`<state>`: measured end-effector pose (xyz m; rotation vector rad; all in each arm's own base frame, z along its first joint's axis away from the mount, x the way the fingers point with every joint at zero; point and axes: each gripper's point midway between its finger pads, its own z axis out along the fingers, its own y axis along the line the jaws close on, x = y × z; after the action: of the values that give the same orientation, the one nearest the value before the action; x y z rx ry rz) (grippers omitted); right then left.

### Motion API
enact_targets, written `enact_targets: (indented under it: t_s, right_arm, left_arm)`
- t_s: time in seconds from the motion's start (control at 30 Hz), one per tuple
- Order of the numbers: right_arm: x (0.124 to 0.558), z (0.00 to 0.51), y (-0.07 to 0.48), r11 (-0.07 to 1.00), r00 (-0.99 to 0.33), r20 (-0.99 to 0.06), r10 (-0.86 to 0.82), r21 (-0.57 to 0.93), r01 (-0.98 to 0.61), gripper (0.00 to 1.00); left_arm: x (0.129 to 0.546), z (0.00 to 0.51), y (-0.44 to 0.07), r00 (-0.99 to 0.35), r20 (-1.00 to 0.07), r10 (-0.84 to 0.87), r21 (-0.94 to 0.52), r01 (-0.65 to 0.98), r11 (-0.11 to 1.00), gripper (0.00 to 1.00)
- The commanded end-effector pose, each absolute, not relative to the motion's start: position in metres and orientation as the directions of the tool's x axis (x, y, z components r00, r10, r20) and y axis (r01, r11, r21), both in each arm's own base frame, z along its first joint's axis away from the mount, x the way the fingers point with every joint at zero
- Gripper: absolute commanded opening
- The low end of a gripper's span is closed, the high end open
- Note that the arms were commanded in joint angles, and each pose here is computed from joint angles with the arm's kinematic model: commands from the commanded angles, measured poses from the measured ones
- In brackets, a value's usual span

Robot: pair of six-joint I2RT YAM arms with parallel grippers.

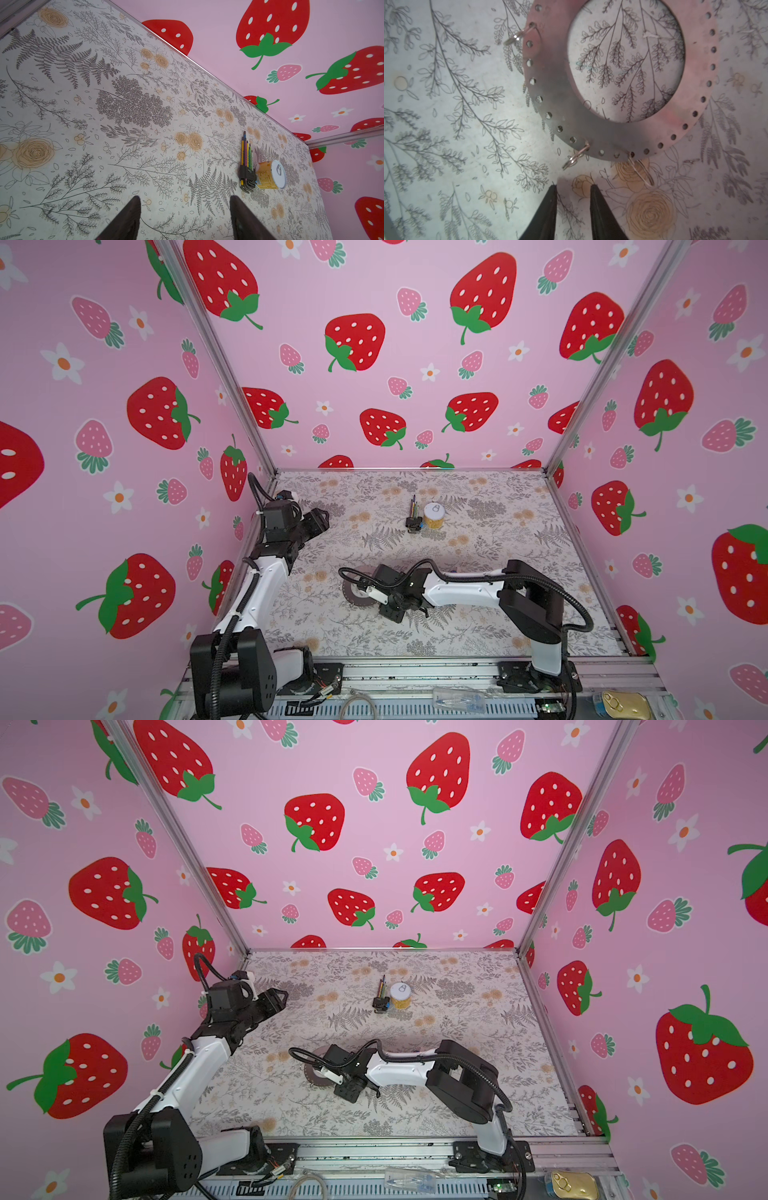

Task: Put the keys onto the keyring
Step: 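Lift the ring plate with the right gripper toward the left gripper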

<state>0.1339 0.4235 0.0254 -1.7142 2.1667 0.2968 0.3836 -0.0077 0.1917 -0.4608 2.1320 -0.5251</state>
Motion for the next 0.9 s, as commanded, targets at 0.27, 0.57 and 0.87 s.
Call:
enact_targets:
  t_s: [0.27,0.57,0.87]
  right_arm:
    - [0.123,0.017,0.430,0.183,-0.155,-0.392,-0.907,-0.035,-0.983,0.31]
    - [0.125,0.012,0.433,0.180,-0.151,-0.385,-0.911,-0.038,-0.983,0.31]
    - [0.132,0.008,0.433,0.219,-0.183,-0.364,-0.913,-0.060,-0.974,0.29]
  left_arm:
    - [0.389,0.196,-0.009,-0.545,-0.653,-0.526,-0.560,-0.120,0.820,0.73]
    - [0.390,0.195,-0.009,-0.548,-0.639,-0.539,-0.577,-0.122,0.807,0.74]
    - [0.390,0.192,-0.009,-0.553,-0.628,-0.548,-0.586,-0.128,0.800,0.75]
